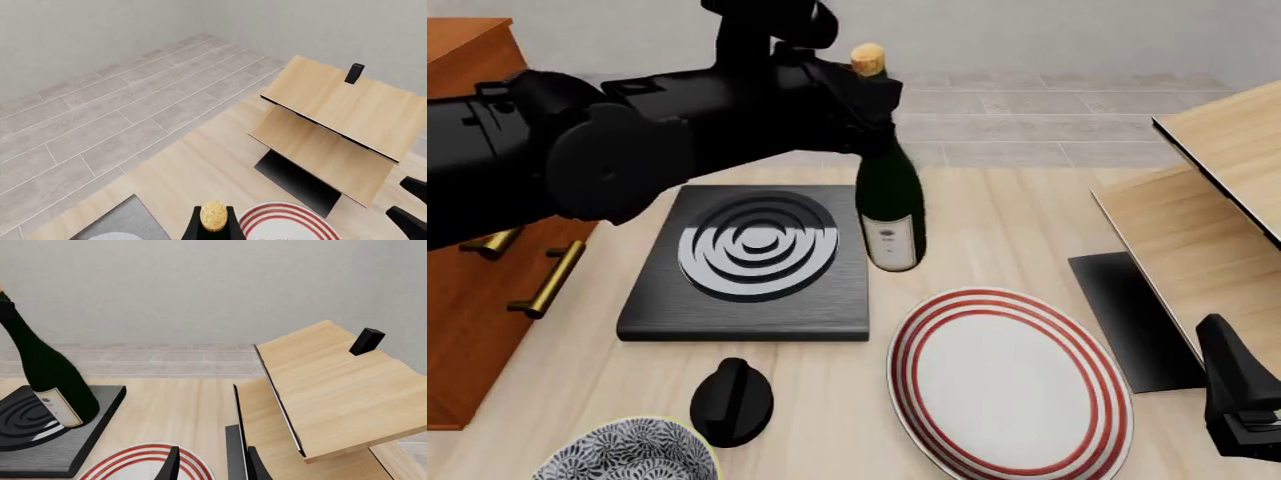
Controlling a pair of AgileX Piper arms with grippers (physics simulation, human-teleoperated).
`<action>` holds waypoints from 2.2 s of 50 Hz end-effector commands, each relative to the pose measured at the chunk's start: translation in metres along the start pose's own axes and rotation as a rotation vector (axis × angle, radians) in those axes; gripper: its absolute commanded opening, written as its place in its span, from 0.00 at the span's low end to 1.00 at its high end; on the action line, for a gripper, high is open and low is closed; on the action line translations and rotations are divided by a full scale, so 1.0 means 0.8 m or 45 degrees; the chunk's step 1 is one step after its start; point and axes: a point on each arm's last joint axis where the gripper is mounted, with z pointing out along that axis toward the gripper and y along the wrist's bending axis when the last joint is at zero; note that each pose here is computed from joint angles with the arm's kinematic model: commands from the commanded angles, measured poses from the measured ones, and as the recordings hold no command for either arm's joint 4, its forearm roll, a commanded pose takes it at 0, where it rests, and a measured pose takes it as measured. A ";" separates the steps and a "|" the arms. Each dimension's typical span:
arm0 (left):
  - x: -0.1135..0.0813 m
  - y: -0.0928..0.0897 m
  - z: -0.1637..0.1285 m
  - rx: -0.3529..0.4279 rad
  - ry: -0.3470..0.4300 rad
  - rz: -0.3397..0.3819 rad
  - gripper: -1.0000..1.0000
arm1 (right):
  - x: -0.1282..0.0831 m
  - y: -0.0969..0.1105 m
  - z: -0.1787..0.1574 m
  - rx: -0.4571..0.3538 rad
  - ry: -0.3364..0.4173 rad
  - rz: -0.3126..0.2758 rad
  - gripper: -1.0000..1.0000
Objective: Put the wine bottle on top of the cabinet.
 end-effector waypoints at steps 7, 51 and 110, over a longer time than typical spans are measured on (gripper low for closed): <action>-0.013 0.002 -0.034 -0.006 -0.060 0.009 0.00 | 0.000 0.000 0.000 0.000 0.000 0.000 1.00; -0.030 0.003 -0.093 -0.011 -0.024 0.047 0.00 | 0.000 0.000 0.000 0.000 0.000 0.000 1.00; -0.043 0.015 -0.155 -0.061 0.096 0.098 0.00 | 0.000 0.000 0.000 0.000 0.000 0.000 1.00</action>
